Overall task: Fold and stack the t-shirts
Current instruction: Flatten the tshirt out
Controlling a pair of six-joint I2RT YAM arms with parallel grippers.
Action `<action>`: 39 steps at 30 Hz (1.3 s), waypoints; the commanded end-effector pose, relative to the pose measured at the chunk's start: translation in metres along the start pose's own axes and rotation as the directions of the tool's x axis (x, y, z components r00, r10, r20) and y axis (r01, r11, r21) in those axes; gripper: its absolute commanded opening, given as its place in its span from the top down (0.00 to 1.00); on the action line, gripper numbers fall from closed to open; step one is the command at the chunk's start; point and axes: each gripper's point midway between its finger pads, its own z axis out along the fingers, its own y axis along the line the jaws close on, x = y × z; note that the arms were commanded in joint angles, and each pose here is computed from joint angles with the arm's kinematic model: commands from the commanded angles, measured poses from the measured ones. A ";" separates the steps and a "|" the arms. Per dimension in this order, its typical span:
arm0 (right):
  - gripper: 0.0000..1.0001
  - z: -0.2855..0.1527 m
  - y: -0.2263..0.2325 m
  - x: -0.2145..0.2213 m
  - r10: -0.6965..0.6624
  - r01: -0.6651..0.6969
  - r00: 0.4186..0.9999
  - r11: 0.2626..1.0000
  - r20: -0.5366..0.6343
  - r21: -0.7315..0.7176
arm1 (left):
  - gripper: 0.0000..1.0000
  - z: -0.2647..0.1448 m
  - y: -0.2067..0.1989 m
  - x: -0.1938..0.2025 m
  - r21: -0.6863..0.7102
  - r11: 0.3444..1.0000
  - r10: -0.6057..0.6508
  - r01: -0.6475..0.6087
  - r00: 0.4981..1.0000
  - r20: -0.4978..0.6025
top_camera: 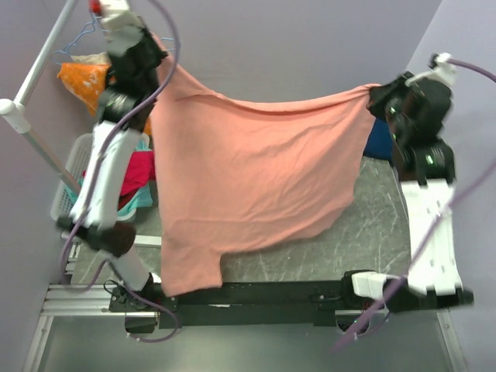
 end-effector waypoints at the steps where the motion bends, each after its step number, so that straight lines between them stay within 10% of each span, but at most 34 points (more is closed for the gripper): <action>1: 1.00 0.044 0.011 -0.036 0.007 -0.003 0.995 0.999 0.101 -0.037 | 0.99 0.066 -0.010 0.037 0.007 0.999 -0.034 0.034 0.999 -0.017; 9: 1.00 0.092 0.013 -0.062 0.037 -0.027 0.991 0.997 0.128 -0.076 | 0.99 0.089 -0.006 -0.008 0.098 0.987 -0.136 0.125 0.984 0.118; 17: 1.00 0.064 -0.003 -0.032 0.017 -0.005 0.993 0.996 0.117 -0.094 | 0.99 0.022 -0.031 -0.087 0.332 0.937 -0.193 0.109 0.954 0.231; 25: 1.00 0.038 -0.050 0.081 0.039 -0.044 0.989 0.999 -0.144 -0.031 | 0.99 -0.031 -0.011 0.100 0.287 0.956 0.021 0.066 0.957 -0.290; 31: 1.00 -0.003 -0.110 0.250 0.161 -0.089 0.809 0.984 -0.566 0.152 | 0.99 -0.152 0.059 0.305 0.114 0.993 0.089 -0.002 0.642 -0.761; 33: 1.00 -0.031 -0.138 0.297 0.204 -0.043 0.720 0.967 -0.663 0.250 | 0.99 -0.189 0.077 0.330 0.042 0.999 0.039 -0.008 0.567 -0.823; 39: 1.00 -0.087 -0.176 0.341 0.278 0.024 0.648 0.923 -0.709 0.384 | 0.99 -0.252 0.125 0.330 -0.129 0.990 -0.077 -0.058 0.550 -0.832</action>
